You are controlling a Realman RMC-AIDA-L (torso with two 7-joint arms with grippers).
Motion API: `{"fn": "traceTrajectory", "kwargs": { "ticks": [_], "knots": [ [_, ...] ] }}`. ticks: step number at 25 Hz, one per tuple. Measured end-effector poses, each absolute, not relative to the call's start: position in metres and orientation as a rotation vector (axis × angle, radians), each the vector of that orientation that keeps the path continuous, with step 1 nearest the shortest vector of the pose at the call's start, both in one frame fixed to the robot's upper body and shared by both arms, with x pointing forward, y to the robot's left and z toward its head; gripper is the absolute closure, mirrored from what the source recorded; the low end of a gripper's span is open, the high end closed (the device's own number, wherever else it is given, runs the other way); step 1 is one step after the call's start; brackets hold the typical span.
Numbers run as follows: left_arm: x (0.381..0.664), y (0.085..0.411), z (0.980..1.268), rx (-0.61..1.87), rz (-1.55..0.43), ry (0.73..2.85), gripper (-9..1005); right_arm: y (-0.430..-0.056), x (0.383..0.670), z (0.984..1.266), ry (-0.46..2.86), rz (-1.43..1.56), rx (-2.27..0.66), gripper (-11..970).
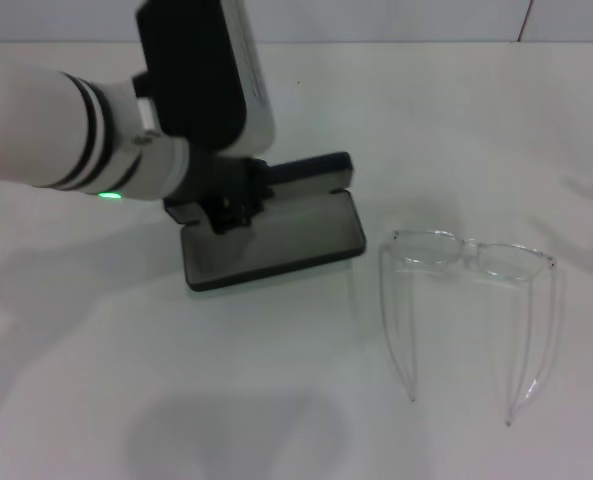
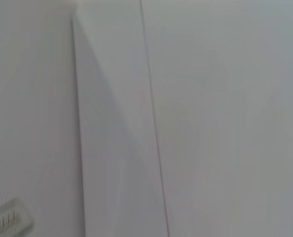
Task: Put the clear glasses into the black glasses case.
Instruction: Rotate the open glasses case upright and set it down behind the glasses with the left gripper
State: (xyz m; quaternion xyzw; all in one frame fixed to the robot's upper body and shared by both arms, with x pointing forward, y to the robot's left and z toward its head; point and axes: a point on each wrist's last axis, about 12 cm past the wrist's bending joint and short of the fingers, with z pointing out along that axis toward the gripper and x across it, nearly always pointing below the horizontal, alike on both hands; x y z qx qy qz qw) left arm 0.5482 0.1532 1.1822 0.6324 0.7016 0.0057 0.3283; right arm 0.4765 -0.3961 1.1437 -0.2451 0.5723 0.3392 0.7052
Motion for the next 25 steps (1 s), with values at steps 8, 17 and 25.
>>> {"fn": "traceTrajectory", "kwargs": {
  "ticks": [8, 17, 25],
  "knots": [
    [0.546, 0.144, 1.168, 1.788, 0.008, 1.73, 790, -0.418, 0.434, 1.15, 1.124, 0.725, -0.476, 177],
    [0.542, 0.13, 1.154, 1.831, -0.006, 1.683, 781, -0.419, 0.428, 1.15, 1.121, 0.734, -0.48, 177],
    [0.538, 0.111, 1.151, 1.795, -0.036, 1.627, 753, -0.419, 0.427, 1.149, 1.124, 0.734, -0.481, 176]
  ]
}}
